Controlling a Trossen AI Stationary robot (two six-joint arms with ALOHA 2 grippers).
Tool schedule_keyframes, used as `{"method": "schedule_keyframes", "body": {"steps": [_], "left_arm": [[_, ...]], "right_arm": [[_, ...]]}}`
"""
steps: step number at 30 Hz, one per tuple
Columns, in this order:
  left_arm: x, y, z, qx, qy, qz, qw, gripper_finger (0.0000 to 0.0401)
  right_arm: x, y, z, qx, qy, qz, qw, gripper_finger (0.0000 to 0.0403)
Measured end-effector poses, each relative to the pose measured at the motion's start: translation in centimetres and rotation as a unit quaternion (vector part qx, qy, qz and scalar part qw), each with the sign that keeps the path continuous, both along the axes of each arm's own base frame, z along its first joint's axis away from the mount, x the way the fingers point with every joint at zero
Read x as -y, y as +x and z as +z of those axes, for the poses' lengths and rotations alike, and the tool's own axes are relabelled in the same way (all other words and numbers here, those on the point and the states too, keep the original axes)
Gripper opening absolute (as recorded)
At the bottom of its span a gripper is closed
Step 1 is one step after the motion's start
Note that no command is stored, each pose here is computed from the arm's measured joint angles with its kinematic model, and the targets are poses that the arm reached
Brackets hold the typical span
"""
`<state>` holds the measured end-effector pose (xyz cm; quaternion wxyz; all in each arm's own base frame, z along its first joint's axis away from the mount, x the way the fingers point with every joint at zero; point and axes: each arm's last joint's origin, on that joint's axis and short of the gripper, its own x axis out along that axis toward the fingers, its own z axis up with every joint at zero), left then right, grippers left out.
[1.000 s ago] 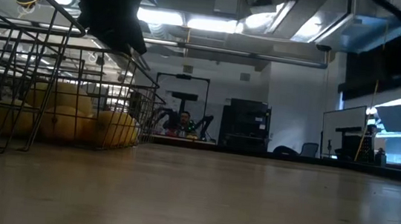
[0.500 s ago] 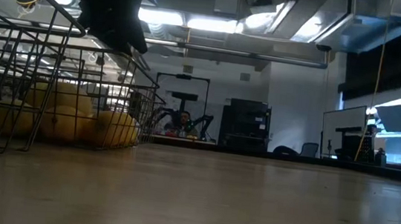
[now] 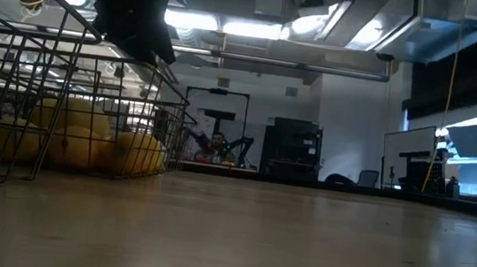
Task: Sort produce into baskets
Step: Put the garlic in the top wire basket
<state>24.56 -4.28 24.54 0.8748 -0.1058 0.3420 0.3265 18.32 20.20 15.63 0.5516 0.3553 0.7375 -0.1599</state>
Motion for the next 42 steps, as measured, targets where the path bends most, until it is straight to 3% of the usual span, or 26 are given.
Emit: {"method": "schedule_keyframes", "body": {"steps": [5, 10, 23, 31, 37, 42], "left_arm": [[0.0, 0.0, 0.0, 0.000, 0.000, 0.000, 1.000, 0.0285], [0.0, 0.0, 0.0, 0.000, 0.000, 0.000, 1.000, 0.0285], [0.0, 0.0, 0.0, 0.000, 0.000, 0.000, 1.000, 0.0285], [0.0, 0.0, 0.0, 0.000, 0.000, 0.000, 1.000, 0.0285], [0.0, 0.0, 0.0, -0.001, 0.001, 0.000, 1.000, 0.0286], [0.0, 0.0, 0.0, -0.002, 0.002, -0.001, 1.000, 0.0286]], "right_arm": [[-0.4, 0.1, -0.9, -0.033, 0.017, 0.006, 0.999, 0.0151], [-0.6, 0.4, -1.2, -0.019, 0.026, 0.017, 0.999, 0.0137], [0.0, 0.3, -1.2, -0.032, 0.022, 0.035, 0.999, 0.0133], [-0.3, 0.6, 1.5, 0.012, 0.059, 0.047, 0.997, 0.0133], [-1.5, 0.9, 3.4, 0.083, 0.053, 0.065, 0.993, 0.0133], [-2.1, 0.1, 3.4, 0.062, 0.056, 0.059, 0.995, 0.0152]]}}
